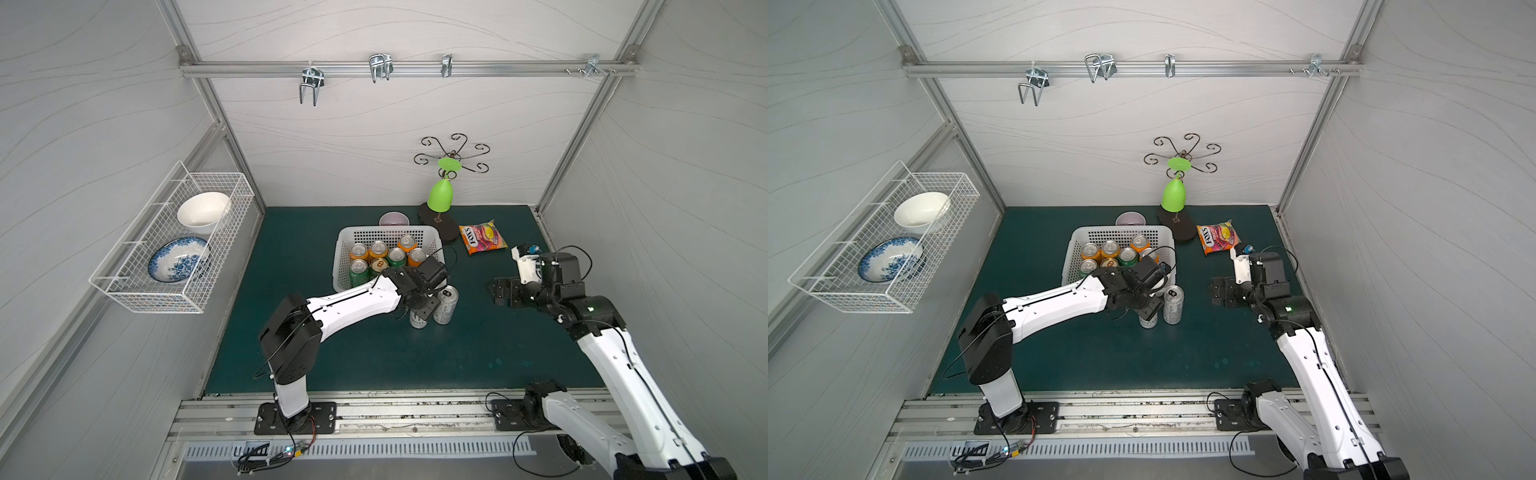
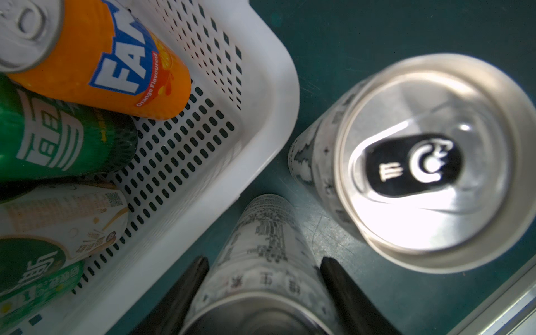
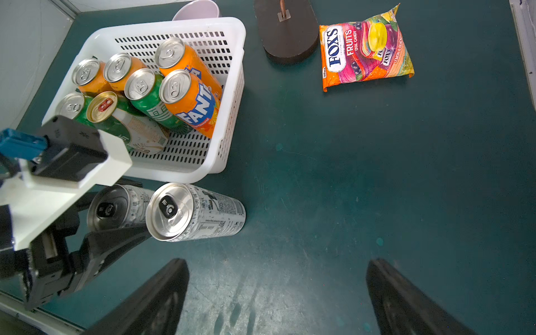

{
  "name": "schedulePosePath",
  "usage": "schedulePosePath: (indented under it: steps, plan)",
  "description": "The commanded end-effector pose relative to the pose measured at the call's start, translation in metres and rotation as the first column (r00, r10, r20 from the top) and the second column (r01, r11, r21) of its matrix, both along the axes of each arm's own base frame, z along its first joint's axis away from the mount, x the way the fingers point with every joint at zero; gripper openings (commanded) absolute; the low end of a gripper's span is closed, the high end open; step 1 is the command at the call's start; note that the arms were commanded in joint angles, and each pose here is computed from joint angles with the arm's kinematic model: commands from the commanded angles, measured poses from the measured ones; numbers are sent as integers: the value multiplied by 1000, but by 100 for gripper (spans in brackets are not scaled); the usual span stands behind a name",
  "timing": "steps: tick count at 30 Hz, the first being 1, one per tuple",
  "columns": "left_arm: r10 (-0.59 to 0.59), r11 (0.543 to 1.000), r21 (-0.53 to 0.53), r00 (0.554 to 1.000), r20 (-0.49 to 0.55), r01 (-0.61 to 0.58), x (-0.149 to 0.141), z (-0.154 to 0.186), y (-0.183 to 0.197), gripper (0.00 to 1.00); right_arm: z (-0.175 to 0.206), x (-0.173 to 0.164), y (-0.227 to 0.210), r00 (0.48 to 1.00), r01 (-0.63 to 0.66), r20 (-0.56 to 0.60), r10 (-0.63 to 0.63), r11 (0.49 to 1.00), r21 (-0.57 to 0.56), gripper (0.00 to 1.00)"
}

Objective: Take out the drinks from the basket
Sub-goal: Place the drink at the center of the board.

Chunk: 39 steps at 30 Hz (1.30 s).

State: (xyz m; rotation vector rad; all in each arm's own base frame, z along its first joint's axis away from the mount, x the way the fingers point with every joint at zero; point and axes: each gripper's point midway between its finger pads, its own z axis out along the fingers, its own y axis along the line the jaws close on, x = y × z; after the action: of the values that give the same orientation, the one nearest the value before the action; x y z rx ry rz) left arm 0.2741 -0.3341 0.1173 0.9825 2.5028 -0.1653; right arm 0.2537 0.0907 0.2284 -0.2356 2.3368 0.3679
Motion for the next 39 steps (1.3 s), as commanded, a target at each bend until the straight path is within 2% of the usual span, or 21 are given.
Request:
schedulePosePath:
  steps: [1, 17, 25, 39]
  plan:
    - [10, 998, -59, 999, 53, -7, 12, 13, -16, 49, -1, 2, -1, 1000, 2, 6, -2, 1000, -7, 99]
    - [19, 995, -103, 998, 65, -12, 8, 34, -13, 62, 0, 1, -2, 1000, 2, 9, -2, 1000, -7, 99]
    - [17, 992, -124, 997, 70, -8, 5, 45, -11, 74, 0, 1, -2, 1000, 4, 9, -4, 1000, -10, 99]
    - [35, 985, -172, 991, 126, -12, -7, 75, 11, 88, 4, 1, 3, 1000, -22, 21, 22, 1000, 7, 99]
